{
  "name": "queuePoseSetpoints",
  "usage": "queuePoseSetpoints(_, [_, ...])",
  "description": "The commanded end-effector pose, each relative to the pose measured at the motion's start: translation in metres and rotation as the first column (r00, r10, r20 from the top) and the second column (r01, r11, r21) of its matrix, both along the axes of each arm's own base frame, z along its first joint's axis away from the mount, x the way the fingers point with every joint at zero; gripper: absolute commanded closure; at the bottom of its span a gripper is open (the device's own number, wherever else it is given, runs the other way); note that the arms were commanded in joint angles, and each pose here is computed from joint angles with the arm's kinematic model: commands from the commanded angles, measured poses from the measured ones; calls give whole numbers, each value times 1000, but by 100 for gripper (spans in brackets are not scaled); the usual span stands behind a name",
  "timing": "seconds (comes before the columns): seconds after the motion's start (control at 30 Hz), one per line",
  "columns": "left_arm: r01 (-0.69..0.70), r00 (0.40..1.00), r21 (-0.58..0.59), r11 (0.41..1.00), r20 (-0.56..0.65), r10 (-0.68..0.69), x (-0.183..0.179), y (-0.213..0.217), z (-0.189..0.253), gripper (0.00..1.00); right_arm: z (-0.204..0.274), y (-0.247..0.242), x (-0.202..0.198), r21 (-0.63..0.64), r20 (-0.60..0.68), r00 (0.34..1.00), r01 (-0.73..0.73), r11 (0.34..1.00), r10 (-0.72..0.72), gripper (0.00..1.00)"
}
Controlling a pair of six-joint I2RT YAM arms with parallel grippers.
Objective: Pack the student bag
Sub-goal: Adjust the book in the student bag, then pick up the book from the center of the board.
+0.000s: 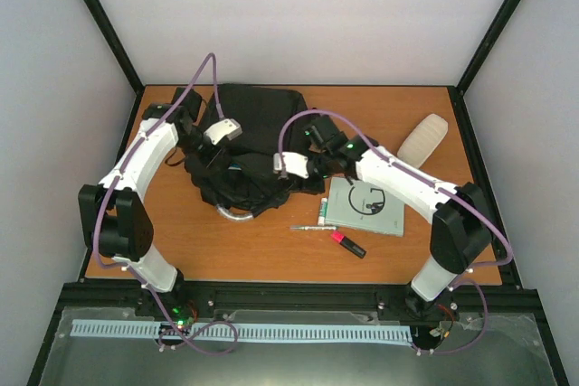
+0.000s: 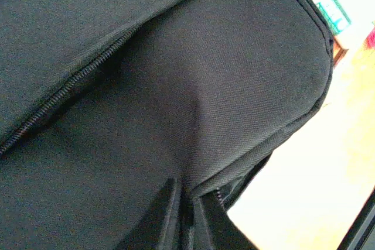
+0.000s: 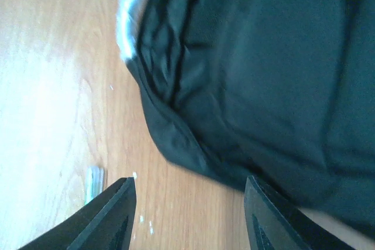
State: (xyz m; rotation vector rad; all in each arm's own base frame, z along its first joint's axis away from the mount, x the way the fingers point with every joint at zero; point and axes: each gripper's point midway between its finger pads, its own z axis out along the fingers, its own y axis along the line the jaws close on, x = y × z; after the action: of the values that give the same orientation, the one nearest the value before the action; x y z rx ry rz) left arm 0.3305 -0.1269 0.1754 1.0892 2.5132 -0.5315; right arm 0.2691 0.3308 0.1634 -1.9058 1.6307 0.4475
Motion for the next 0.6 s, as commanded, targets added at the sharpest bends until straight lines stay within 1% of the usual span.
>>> queuePoseSetpoints(0.0, [12,1000,-43,999,19,-11,0,-2,3,84,-5,-37,11,13,-114,985,130,991,-128,47])
queuePoseSetpoints(0.07, [-6,1000,-71,997,3,6,1,-6,7,69,-4,-50,26,21,-127,974,191,981,-187,46])
queuePoseSetpoints(0.17, [-27,999,-87,996,25,29,8,-7,19,54,11,-64,55,56,-112,958,273,960,-266,46])
queuePoseSetpoints(0.23, [-41,998,-98,994,44,45,11,-8,28,47,30,-73,77,101,-92,941,333,937,-325,46])
queuePoseSetpoints(0.27, [-48,997,-111,993,53,54,13,-9,35,46,41,-77,87,123,-81,934,356,926,-348,46])
queuePoseSetpoints(0.33, [-77,994,-153,985,71,89,18,-13,51,43,57,-85,102,154,-59,923,386,910,-381,46])
queuePoseSetpoints(0.37, [-97,990,-184,978,82,114,21,-16,61,40,64,-89,108,165,-46,916,401,901,-399,45])
queuePoseSetpoints(0.43, [-146,980,-249,957,95,174,31,-21,82,34,78,-96,120,189,-22,902,426,885,-430,44])
queuePoseSetpoints(0.5, [-206,968,-312,927,74,240,41,-26,98,30,91,-105,133,209,-3,884,458,864,-468,44])
queuePoseSetpoints(0.57, [-255,955,-365,895,48,291,50,-30,109,23,104,-111,148,227,46,869,472,852,-493,43])
